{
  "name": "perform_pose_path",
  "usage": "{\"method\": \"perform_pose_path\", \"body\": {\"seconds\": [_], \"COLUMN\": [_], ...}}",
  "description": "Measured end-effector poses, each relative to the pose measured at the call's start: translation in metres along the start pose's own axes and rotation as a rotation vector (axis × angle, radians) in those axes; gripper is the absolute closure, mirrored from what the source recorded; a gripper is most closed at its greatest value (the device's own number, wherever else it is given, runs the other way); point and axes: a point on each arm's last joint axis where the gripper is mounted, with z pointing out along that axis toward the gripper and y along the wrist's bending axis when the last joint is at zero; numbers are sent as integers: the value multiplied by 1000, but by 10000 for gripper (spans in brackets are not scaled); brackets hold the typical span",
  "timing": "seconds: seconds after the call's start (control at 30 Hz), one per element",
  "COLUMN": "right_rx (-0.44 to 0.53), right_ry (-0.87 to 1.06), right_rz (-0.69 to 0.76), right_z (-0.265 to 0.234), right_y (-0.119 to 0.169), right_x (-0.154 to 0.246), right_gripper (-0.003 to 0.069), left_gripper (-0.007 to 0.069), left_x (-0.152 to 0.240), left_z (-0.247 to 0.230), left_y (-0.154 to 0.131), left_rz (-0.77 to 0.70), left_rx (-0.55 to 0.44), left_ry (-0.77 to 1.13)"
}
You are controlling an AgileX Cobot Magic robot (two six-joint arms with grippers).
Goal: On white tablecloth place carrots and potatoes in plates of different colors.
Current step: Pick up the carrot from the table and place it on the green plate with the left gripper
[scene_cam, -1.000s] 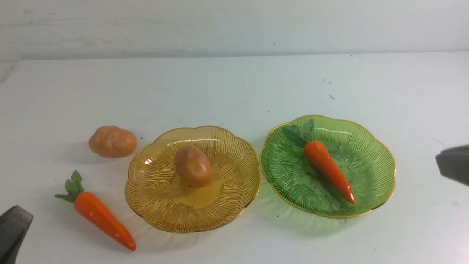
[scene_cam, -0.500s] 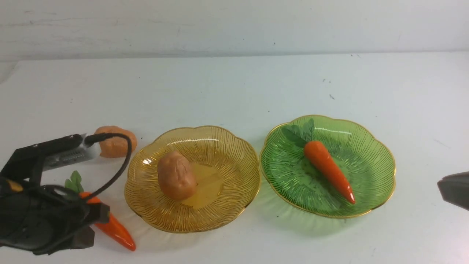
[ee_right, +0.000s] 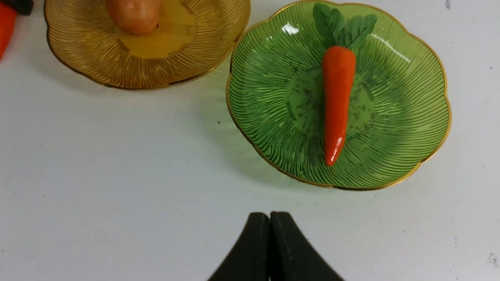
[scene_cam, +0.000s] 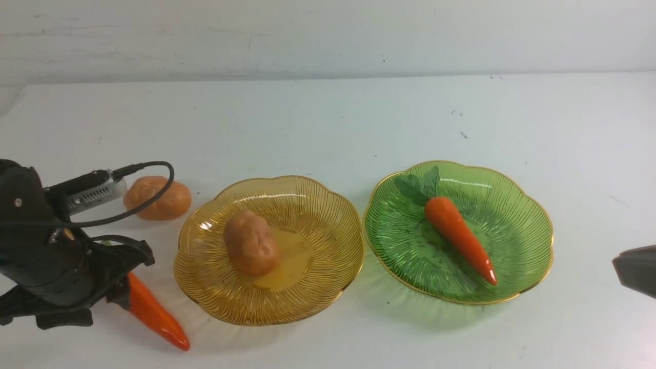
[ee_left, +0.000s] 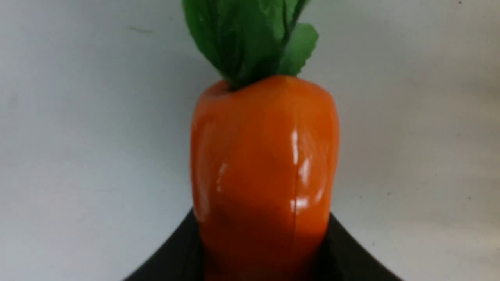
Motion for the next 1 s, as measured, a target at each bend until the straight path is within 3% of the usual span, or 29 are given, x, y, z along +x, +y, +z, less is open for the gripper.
{"method": "perform_pose_path", "body": {"seconds": [0.1,0.2,0.33,0.53,0.63,0.7,0.8,0.83,1.0], "right_rx": [0,0,0,0,0,0,0,0,1], "right_ry": [5,5,6,7,7,7,7,7,8], "right_rz": [1,1,1,1,1,1,1,1,1], "right_z": [0,0,0,0,0,0,0,0,0], "right_y": [0,0,0,0,0,0,0,0,0], "right_x": [0,0,1,1,1,1,1,1,1], "right_gripper": [674,674,674,674,674,674,674,674,674], "left_gripper": [389,389,389,389,384,372,316,264,20], "left_x": [-16,-27,-23,-1,10,12,11,11,9], "left_z": [-56,-114,-155,-162,-141,-126,-93,-87,-64], "left_y": [-2,-20,-61,-136,-203,-230,-294,-310,-330], "left_rz": [39,110,219,383,474,500,561,585,641], "left_rx": [31,167,352,571,654,675,706,715,679], "left_ry": [-63,-157,-201,-124,-73,-59,-53,-53,28]}}
